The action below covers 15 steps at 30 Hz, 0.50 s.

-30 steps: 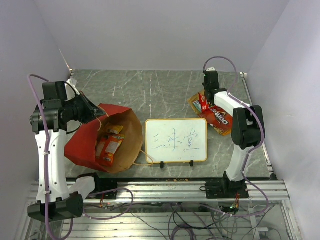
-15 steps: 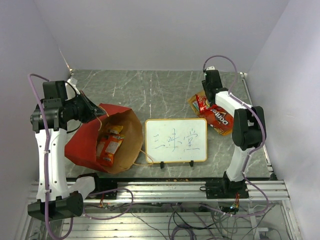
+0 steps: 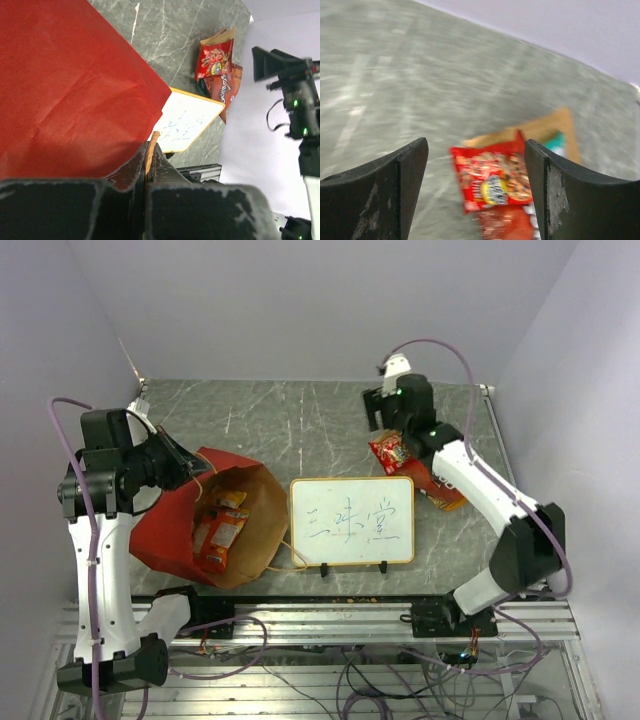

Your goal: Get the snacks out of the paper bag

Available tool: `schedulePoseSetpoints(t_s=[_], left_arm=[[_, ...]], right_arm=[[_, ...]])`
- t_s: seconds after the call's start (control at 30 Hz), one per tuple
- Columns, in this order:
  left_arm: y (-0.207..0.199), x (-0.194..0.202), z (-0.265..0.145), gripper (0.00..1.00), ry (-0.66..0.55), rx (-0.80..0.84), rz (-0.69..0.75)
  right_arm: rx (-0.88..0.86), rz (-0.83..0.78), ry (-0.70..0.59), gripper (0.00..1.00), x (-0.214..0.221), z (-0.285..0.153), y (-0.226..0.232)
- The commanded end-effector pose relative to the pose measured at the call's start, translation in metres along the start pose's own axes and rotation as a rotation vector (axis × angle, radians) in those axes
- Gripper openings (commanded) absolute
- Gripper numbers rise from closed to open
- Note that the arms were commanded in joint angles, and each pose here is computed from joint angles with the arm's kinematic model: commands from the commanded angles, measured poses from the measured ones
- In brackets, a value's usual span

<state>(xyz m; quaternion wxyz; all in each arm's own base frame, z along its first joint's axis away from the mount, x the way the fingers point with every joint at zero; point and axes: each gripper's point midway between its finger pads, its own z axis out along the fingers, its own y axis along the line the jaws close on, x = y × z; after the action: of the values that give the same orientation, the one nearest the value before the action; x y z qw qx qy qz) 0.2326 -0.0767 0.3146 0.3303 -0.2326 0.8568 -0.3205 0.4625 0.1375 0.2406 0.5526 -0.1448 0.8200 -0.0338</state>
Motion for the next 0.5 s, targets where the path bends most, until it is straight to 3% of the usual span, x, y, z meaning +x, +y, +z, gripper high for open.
schedulePoseSetpoints(t_s=[0.0, 0.13, 0.27, 0.37, 0.47], left_arm=[[-0.006, -0.003, -0.001, 0.07, -0.028, 0.028, -0.002], [-0.005, -0.003, -0.002, 0.07, -0.036, 0.022, -0.003], [-0.006, -0.003, -0.003, 0.07, -0.036, 0.022, -0.011], [-0.007, -0.002, -0.004, 0.07, -0.038, 0.024, -0.011], [-0.005, -0.001, -0.006, 0.07, -0.037, 0.016, -0.009]], right_arm=[[-0.288, -0.007, -0.122, 0.78, -0.019, -0.053, 0.099], [-0.467, 0.03, -0.189, 0.78, -0.029, -0.096, 0.152], [-0.524, 0.027, -0.247, 0.78, -0.04, -0.111, 0.165], [-0.406, 0.002, -0.226, 0.83, -0.039, -0.099, 0.147], [-0.227, -0.005, -0.127, 0.85, -0.025, -0.072, 0.12]])
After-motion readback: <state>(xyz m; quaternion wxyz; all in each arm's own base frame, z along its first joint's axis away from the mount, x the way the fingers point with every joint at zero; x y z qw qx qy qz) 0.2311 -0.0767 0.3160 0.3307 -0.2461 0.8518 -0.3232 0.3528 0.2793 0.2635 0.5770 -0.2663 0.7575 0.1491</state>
